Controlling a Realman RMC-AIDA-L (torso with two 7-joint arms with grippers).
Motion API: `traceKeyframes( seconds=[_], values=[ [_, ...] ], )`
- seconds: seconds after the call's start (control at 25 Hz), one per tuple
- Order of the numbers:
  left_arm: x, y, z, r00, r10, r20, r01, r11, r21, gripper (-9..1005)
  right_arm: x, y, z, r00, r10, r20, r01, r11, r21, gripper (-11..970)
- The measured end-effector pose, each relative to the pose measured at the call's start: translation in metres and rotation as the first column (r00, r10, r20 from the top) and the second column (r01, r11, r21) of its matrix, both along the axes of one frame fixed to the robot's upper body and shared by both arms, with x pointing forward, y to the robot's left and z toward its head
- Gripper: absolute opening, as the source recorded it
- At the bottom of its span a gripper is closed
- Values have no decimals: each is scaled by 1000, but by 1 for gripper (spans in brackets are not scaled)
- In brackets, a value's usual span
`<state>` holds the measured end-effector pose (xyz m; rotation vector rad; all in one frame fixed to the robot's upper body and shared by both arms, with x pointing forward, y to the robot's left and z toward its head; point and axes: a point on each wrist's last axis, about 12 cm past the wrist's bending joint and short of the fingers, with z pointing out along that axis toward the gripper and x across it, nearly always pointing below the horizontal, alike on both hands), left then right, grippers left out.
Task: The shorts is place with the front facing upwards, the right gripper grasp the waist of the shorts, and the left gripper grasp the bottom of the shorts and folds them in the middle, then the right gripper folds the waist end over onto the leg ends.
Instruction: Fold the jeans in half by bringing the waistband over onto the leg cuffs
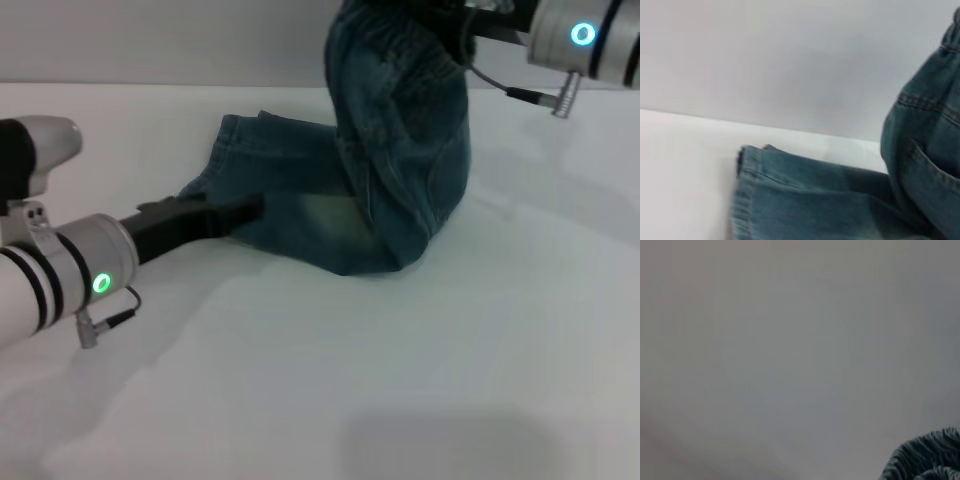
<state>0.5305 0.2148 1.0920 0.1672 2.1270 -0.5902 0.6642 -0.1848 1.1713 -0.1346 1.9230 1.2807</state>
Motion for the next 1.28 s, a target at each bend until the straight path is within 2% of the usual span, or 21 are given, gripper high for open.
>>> traceKeyframes(
  seconds=[0.16,0.32,0.68,0.92,1.12,1.28],
  values=[
    [7,10,3,998,43,37,-44,999,27,845,4,26,6,997,72,2,-72,997,-31,24],
    [11,18,6,996,71,63,-74,996,43,845,7,37,9,996,89,11,-89,994,-62,25],
    [18,43,13,980,158,120,-168,983,74,844,11,42,5,998,67,14,-65,992,-110,24],
    [21,43,15,978,160,133,-172,982,80,844,15,47,10,996,72,46,-65,989,-129,25],
    [25,41,18,978,151,143,-165,982,88,846,22,54,12,997,58,56,-48,986,-161,69],
    [30,38,17,980,139,144,-153,984,96,845,24,60,9,997,73,29,-65,977,-202,189]
  ],
)
